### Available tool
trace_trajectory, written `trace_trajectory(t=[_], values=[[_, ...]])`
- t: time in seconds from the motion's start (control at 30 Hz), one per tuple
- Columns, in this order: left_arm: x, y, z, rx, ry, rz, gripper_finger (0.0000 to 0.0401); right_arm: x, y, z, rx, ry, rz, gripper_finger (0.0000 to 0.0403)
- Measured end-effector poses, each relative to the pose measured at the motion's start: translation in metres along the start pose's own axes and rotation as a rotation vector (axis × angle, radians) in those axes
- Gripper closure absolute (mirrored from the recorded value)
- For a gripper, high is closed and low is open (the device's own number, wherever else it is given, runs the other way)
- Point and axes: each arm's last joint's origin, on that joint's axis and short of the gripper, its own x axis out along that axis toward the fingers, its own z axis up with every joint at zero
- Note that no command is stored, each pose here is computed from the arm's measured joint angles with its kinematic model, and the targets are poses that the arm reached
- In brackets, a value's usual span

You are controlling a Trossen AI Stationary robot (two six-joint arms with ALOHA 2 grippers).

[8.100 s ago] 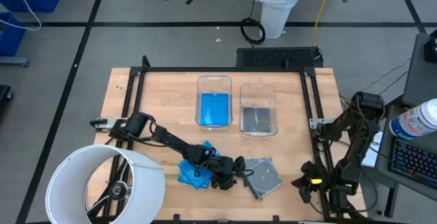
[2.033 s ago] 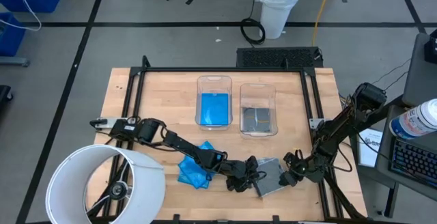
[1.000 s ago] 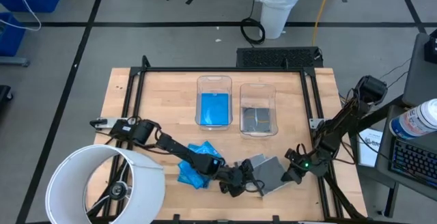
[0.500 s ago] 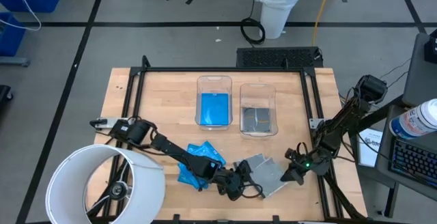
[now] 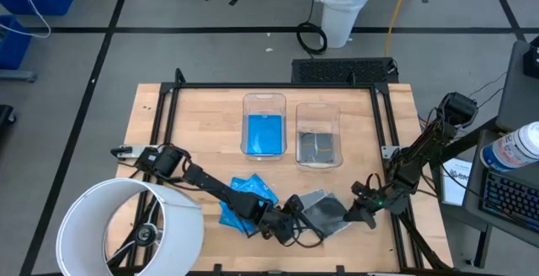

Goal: Pick & place jewel cases by type
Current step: Put the black CD case into the right transparent bin

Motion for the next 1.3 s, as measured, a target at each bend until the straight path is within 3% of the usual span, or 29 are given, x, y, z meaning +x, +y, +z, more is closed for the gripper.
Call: trace_trajectory(t=[0.13, 0.4, 0.63, 0.83, 1.0, 1.17, 1.3], values=[[-0.005, -0.007, -0.003, 0.015, 0.097, 0.002, 0.0174, -0.002, 0.01, 0.004, -0.086, -0.053, 0.079, 0.0379], [-0.038, 0.001, 0.01, -0.02, 0.063, 0.025, 0.0174, -0.007, 0.018, 0.011, -0.199, -0.172, 0.118, 0.0381], [-0.072, 0.004, 0.002, -0.095, 0.117, -0.007, 0.0174, -0.019, 0.03, 0.024, -0.394, -0.415, 0.098, 0.0382], [-0.085, 0.002, -0.037, -0.162, 0.09, 0.061, 0.0174, -0.033, 0.035, 0.045, -0.538, -0.663, -0.057, 0.0382], [-0.107, 0.003, -0.068, -0.255, -0.051, 0.161, 0.0174, -0.049, 0.061, 0.074, -0.646, -0.797, -0.169, 0.0382], [-0.123, 0.0, -0.091, -0.3, -0.155, 0.209, 0.0174, -0.075, 0.094, 0.114, -0.612, -0.767, -0.371, 0.0383], [-0.123, -0.001, -0.107, -0.305, -0.157, 0.225, 0.0174, -0.101, 0.103, 0.146, -0.455, -0.686, -0.608, 0.0383]])
